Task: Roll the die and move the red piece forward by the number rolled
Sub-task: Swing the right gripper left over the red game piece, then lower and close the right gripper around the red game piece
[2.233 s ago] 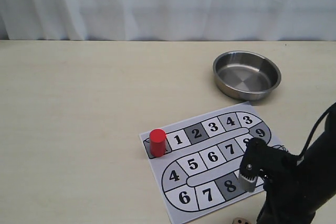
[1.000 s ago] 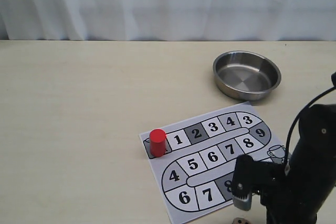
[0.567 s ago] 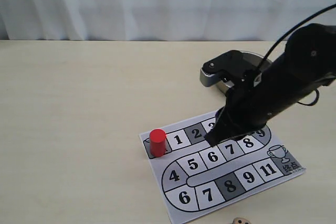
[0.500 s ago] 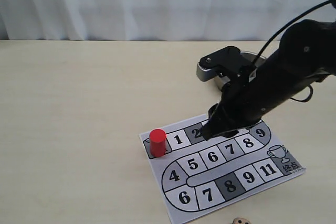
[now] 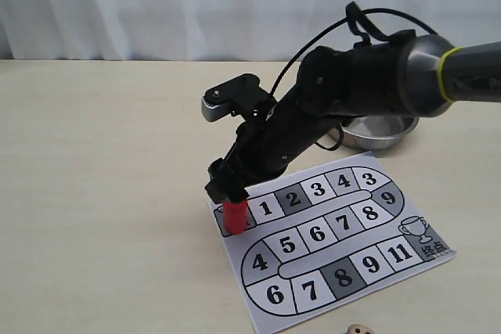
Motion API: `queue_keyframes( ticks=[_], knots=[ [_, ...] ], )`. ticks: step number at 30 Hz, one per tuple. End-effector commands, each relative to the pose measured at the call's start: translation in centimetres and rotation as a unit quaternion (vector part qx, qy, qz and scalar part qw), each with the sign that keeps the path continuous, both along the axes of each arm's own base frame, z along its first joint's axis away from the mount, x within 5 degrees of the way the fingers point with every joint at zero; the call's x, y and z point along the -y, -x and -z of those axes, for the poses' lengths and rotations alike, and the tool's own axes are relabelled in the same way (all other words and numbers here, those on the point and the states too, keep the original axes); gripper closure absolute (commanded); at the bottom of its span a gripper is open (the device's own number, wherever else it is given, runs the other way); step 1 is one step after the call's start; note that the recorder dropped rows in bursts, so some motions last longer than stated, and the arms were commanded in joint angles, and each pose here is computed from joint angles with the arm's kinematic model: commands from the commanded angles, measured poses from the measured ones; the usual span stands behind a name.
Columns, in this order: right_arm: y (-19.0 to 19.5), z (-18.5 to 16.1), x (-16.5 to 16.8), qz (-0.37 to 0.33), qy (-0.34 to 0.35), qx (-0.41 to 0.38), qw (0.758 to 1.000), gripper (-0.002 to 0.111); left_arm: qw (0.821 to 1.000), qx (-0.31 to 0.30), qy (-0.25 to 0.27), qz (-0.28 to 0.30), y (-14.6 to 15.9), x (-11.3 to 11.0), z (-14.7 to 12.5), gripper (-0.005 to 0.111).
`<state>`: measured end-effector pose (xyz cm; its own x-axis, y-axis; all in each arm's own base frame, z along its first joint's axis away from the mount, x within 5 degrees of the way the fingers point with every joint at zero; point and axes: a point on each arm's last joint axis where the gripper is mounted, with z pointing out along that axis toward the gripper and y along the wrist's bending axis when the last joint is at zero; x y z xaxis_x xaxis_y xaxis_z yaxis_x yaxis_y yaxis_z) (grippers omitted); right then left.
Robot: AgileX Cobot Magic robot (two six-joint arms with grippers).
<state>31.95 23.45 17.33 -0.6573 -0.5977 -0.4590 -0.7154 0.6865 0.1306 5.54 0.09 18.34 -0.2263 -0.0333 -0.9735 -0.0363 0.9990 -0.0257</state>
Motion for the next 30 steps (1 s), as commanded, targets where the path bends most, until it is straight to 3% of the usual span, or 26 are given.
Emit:
queue_keyframes(
  ticks=[1,14,30],
  knots=[
    [-0.9,1.5,-0.1,-0.015,0.024,0.028,0.999,0.034,1.000,0.010,-0.001,0.003,0.0,0.0,-0.3,0.107],
    [-0.9,2.5,-0.2,-0.012,0.027,0.009,1.000,0.034,1.000,0.010,-0.001,0.003,0.0,0.0,-0.3,0.107],
    [-0.8,1.3,-0.2,-0.013,0.019,0.019,1.000,0.034,1.000,0.010,-0.001,0.003,0.0,0.0,-0.3,0.107]
  ],
)
